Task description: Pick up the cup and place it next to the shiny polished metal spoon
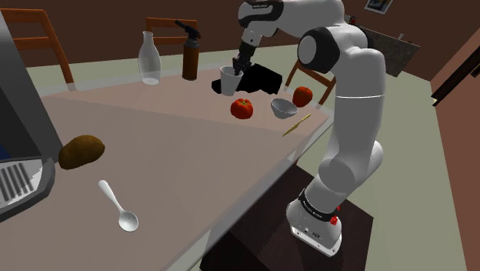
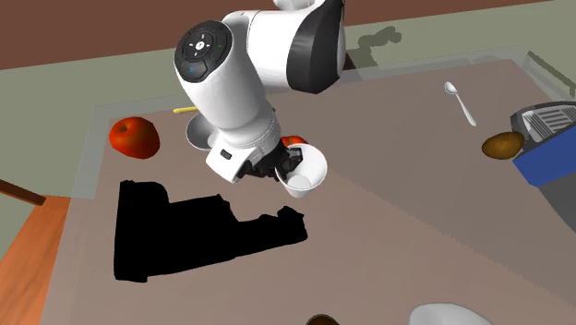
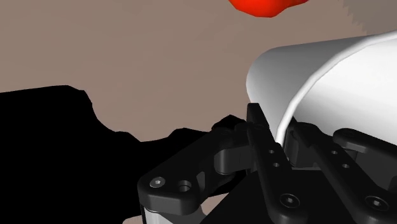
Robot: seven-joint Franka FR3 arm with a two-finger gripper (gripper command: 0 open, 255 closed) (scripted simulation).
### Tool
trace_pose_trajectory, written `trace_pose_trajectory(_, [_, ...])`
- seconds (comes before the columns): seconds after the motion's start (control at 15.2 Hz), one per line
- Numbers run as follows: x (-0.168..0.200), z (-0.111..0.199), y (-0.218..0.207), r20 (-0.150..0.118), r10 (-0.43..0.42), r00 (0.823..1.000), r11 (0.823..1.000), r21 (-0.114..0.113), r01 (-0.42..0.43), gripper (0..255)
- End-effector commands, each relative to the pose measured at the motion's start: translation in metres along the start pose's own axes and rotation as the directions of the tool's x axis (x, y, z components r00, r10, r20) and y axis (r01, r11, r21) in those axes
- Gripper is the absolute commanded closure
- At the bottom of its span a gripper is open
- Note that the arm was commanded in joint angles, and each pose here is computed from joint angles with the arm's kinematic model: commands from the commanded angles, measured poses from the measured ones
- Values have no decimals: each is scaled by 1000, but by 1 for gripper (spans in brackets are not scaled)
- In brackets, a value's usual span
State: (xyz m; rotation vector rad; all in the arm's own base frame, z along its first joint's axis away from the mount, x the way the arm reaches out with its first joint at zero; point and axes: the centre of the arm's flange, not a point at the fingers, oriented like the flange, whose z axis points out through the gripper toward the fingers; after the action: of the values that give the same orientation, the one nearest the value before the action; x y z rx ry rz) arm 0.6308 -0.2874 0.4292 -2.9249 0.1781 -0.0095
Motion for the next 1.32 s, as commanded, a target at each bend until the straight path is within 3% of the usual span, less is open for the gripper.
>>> trace_pose_trajectory(0.0, [1, -11, -2, 0, 0, 1000, 1000, 0, 0, 255])
trace_pose_trajectory(1.25, [0, -109, -23, 0, 0, 1000, 1000, 0, 0, 255])
